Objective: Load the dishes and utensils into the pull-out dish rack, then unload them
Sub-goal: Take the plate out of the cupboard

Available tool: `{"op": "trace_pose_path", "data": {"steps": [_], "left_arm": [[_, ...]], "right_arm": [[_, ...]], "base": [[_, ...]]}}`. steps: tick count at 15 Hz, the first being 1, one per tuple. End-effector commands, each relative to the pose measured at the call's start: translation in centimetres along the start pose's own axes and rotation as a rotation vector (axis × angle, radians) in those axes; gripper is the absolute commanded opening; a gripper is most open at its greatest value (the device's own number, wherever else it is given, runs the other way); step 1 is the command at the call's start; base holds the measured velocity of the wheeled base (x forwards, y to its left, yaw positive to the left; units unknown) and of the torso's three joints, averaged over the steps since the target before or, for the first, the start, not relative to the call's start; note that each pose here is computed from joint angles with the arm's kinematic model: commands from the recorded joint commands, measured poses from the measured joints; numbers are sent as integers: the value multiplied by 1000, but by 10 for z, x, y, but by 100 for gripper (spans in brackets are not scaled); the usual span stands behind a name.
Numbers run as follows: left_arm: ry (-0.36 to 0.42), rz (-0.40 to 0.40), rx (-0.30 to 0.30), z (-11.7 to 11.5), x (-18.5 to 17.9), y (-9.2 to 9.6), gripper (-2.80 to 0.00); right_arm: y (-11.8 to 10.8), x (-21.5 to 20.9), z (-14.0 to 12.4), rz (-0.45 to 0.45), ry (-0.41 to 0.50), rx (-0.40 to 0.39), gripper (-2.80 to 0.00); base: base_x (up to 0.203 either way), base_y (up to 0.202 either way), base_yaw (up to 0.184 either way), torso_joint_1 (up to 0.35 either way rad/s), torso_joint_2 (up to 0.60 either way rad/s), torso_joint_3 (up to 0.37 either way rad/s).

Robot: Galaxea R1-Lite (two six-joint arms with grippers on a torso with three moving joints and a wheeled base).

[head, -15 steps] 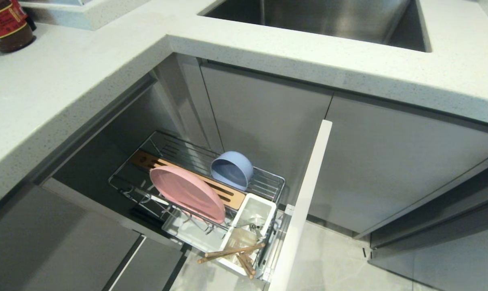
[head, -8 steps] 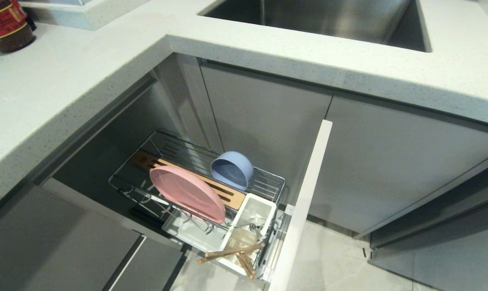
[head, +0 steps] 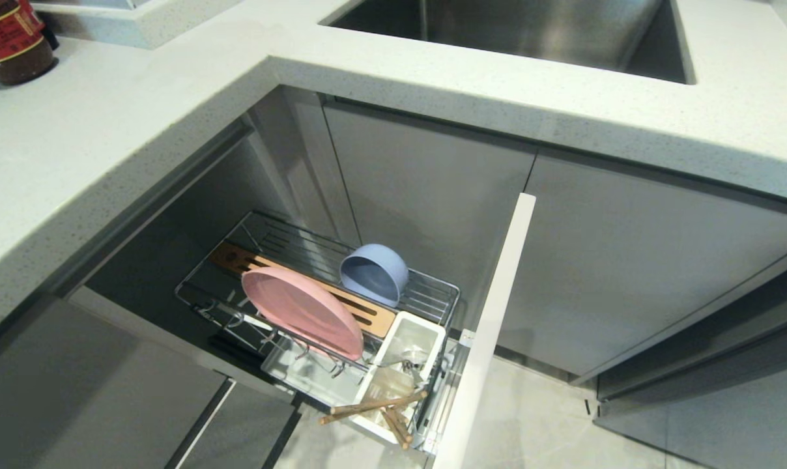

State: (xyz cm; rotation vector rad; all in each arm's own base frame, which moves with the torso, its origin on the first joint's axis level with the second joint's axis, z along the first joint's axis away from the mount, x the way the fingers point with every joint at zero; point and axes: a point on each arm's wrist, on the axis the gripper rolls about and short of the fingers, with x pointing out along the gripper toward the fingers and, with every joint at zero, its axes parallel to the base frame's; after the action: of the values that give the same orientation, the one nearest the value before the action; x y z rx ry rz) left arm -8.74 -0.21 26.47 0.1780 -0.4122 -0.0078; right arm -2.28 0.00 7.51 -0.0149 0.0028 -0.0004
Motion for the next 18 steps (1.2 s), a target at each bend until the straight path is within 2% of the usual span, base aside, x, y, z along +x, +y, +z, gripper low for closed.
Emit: {"op": "trace_pose_path", "data": {"steps": [1, 4, 6, 7, 8, 10, 11, 12, 14, 18], "left_arm": [[51, -8, -11, 32, 54, 8, -280], [11, 11, -93, 70, 122, 19, -280], [29, 38, -242, 76, 164, 22, -280], [34, 32, -380, 76, 179, 22, -280], [38, -17, -464, 78, 186, 19, -280], [82, -106, -565, 73, 199, 7, -280], [116, -124, -604, 69, 208, -2, -280], [146, -127, -631, 65, 215, -11, -280], [212, -190, -675, 60, 219, -36, -280], [365, -198, -672, 43, 226, -91, -280]], "right_arm": [[0, 0, 0, 0, 0, 0, -280], [0, 0, 0, 0, 0, -1, -280], [0, 0, 0, 0, 0, 0, -280], [0, 0, 0, 0, 0, 0, -280], [0, 0, 0, 0, 0, 0, -280], [0, 0, 0, 0, 0, 0, -280], [0, 0, 0, 0, 0, 0, -280], [0, 0, 0, -1, 0, 0, -280], [0, 0, 0, 0, 0, -1, -280], [0, 0, 0, 0, 0, 0, -280]], "base": [[0, 0, 0, 0, 0, 0], [0, 0, 0, 0, 0, 0], [0, 0, 0, 0, 0, 0], [0, 0, 0, 0, 0, 0], [0, 0, 0, 0, 0, 0], [0, 0, 0, 0, 0, 0], [0, 0, 0, 0, 0, 0], [0, 0, 0, 0, 0, 0], [0, 0, 0, 0, 0, 0], [0, 0, 0, 0, 0, 0]]}}
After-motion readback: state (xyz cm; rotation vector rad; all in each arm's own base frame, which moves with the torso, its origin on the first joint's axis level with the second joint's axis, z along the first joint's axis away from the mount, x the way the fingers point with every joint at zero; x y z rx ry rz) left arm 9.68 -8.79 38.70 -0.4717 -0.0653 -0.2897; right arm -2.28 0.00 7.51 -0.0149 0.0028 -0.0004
